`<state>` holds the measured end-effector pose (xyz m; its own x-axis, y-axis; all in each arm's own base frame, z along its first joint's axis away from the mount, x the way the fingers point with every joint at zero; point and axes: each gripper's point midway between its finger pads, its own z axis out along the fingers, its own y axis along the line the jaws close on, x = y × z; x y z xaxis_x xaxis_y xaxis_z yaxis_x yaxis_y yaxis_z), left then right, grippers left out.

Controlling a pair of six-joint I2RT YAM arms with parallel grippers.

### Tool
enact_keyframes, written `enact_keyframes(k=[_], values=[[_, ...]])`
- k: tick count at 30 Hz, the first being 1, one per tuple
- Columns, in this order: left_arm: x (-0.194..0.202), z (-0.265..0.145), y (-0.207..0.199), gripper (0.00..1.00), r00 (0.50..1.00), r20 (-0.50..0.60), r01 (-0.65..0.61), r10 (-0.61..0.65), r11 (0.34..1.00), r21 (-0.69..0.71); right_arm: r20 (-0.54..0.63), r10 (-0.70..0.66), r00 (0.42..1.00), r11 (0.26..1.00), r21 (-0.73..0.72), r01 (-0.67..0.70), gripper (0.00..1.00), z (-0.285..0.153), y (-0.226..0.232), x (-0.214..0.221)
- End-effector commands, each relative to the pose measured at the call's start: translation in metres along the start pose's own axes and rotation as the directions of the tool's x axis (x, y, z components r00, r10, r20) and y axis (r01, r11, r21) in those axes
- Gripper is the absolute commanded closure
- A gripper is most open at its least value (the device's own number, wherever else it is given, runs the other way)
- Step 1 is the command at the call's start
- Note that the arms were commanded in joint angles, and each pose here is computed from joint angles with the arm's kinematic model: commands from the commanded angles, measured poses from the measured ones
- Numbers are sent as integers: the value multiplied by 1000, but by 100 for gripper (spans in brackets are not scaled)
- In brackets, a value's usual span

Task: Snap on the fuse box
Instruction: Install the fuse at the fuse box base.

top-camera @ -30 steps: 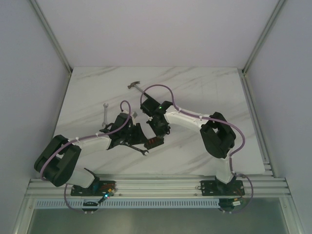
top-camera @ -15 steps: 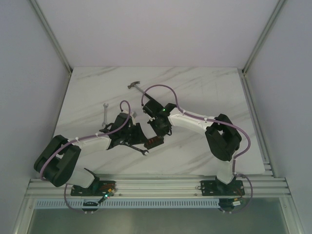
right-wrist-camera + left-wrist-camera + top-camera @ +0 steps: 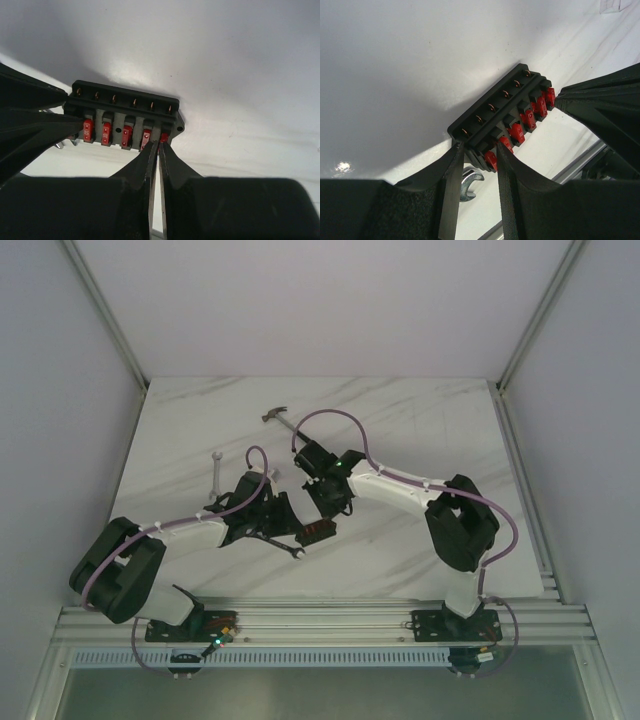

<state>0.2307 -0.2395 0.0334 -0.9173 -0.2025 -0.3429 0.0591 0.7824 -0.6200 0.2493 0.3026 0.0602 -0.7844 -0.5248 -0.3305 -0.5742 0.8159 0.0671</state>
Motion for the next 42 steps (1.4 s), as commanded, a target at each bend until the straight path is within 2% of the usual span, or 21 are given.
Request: enact_keyframes(k=[1,11,15,18,26,35,38,40,42], values=[[6,3,21,59,1000,-12,7,-8,997,-80,-47,27,999,998,59,-24,87,2,-12,13],[7,3,21,59,1000,-16,10,-12,997,-81,-113,36,993,998,49,-31,88,21,-12,25],[8,4,23,59,1000,-19,11,-12,996,-85,-161,40,986,997,65,-30,99,31,-14,36],[9,3,24,59,1000,-18,11,-12,996,-87,-222,38,974,994,112,-13,100,38,-24,51],[10,4,26,59,1000,-20,13,-15,995,-94,-426,57,903,976,212,39,100,60,-53,112],[11,4,29,59,1000,-22,17,-20,994,-103,-593,73,802,954,275,117,100,95,-79,171],[11,4,31,59,1000,-18,17,-19,994,-111,-589,55,806,964,243,112,100,110,-75,171],[9,5,30,59,1000,-13,18,-19,994,-108,-503,28,864,975,205,88,100,110,-64,138],[6,6,27,59,1000,-6,18,-19,995,-103,-370,-14,929,985,157,77,100,101,-51,87]])
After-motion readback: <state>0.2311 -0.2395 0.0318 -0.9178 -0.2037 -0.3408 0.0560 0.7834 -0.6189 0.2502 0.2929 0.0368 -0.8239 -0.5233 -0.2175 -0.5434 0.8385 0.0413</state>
